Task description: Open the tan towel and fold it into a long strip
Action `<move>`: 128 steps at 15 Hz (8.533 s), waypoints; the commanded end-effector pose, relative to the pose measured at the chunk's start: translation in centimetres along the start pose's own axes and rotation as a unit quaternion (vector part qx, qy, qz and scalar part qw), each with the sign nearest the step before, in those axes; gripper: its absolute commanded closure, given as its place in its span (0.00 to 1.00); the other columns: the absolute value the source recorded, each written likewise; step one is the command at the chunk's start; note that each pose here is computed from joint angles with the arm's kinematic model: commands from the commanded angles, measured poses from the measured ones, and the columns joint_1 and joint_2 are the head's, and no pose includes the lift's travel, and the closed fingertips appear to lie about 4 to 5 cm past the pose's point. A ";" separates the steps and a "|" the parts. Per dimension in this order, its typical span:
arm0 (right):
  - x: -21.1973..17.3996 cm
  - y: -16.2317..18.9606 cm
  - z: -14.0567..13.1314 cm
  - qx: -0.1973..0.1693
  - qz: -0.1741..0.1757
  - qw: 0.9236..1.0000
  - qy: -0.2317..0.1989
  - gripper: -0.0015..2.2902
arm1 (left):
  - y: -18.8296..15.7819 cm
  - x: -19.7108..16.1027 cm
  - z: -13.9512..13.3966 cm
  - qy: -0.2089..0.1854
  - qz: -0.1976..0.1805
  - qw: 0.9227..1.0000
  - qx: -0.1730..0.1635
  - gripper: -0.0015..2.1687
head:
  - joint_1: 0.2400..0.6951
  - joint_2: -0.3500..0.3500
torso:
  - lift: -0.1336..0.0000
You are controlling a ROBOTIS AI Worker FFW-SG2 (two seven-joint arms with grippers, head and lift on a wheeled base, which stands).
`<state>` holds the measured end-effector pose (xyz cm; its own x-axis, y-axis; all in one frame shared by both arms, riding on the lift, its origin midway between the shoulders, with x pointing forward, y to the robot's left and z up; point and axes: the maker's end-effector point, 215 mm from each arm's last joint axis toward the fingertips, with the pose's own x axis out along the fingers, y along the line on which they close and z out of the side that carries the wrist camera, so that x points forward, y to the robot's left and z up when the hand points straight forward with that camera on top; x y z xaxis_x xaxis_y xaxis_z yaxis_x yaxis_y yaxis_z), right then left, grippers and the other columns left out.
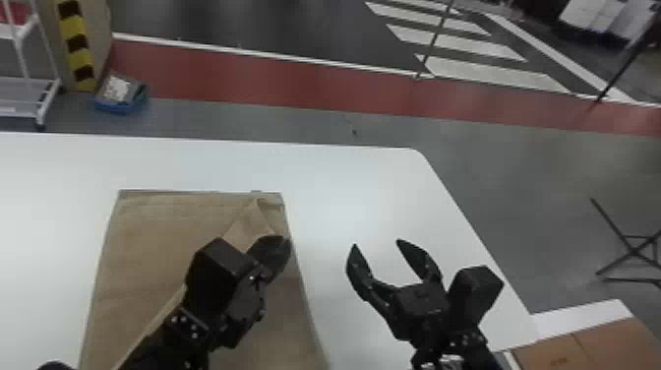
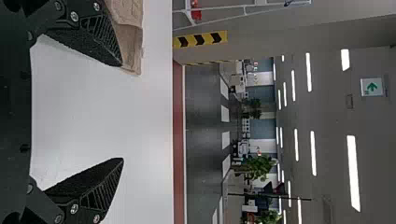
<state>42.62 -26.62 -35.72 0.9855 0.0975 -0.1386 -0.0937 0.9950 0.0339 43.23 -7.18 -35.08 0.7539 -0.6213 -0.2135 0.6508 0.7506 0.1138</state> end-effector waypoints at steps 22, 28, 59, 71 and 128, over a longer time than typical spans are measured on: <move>-0.3 2.7 1.1 -0.386 0.133 0.913 0.022 0.08 | 7.8 -2.8 -1.7 -0.004 0.117 0.993 -0.024 0.03 | 1.00 0.02 | 0.07; -1.5 2.2 -3.1 -0.535 0.205 0.815 0.093 0.10 | 8.4 -3.3 -1.9 -0.003 0.123 0.992 -0.032 0.04 | 1.00 0.10 | 0.07; -1.2 6.1 -10.0 -0.553 0.365 0.711 0.236 0.30 | 8.0 -3.2 -3.1 0.016 0.117 0.993 -0.030 0.04 | 1.00 0.15 | 0.07; -0.6 5.5 -9.1 -0.534 0.361 0.725 0.242 0.58 | 8.4 -3.6 -3.2 0.013 0.120 0.992 -0.027 0.04 | 1.00 0.16 | 0.07; -7.7 -30.7 10.2 -0.299 -0.046 0.928 0.215 0.58 | 16.0 -1.9 -11.1 0.393 -0.154 0.803 0.421 0.17 | 1.00 0.00 | 0.07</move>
<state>39.49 -58.18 -25.65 0.8553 -0.1196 -0.5041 -0.2035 0.8173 -0.5391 51.02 8.65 -43.56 0.4658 -0.1723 -0.8680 0.8786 -0.0268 0.4768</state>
